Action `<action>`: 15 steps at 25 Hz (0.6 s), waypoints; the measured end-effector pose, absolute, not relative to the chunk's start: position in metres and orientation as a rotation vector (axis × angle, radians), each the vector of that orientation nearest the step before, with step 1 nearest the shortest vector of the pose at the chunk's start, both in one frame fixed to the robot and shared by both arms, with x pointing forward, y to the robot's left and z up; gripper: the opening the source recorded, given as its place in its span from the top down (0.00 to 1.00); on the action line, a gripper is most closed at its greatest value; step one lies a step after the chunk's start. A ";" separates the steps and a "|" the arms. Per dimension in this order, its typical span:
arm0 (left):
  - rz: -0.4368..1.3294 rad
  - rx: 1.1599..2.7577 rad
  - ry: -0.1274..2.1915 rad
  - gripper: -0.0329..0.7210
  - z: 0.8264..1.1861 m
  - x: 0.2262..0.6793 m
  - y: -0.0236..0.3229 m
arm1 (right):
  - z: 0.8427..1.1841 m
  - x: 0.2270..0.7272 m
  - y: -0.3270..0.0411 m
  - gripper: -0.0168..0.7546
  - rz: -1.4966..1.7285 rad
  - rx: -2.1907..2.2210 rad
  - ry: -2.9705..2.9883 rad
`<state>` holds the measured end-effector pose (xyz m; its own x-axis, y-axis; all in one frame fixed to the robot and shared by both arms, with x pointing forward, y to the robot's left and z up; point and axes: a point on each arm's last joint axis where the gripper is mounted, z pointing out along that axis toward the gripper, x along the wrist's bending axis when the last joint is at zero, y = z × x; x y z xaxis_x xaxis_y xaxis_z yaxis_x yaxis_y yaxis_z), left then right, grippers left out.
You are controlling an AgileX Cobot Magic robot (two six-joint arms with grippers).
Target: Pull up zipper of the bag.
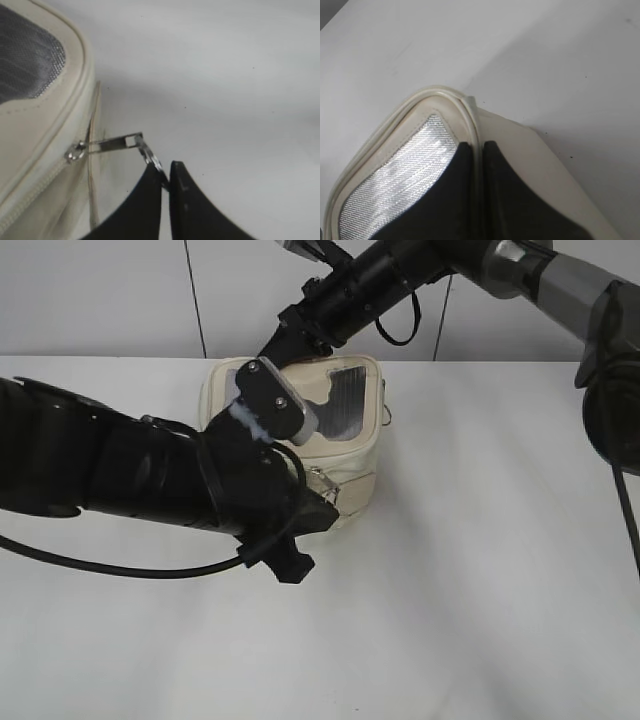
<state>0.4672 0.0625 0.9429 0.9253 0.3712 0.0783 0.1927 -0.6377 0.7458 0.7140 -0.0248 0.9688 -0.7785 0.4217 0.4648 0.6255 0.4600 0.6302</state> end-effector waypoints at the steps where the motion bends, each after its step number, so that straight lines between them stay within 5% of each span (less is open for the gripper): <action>1: 0.273 2.268 0.427 0.92 0.943 0.467 0.063 | 0.969 0.714 -0.025 0.92 -1.217 -0.904 -2.469; 4: 0.218 2.220 0.489 0.80 0.951 0.463 0.062 | 0.969 0.715 -0.026 0.78 -1.221 -0.915 -2.467; 8: 0.153 2.157 0.544 0.42 0.973 0.454 0.068 | 0.978 0.720 -0.039 0.40 -1.224 -0.959 -2.476; 11: 0.092 2.158 0.607 0.30 0.985 0.451 0.081 | 0.996 0.727 -0.061 0.37 -1.248 -1.042 -2.458; 15: 0.007 2.140 0.712 0.29 0.995 0.463 0.111 | 1.028 0.738 -0.105 0.42 -1.317 -1.175 -2.406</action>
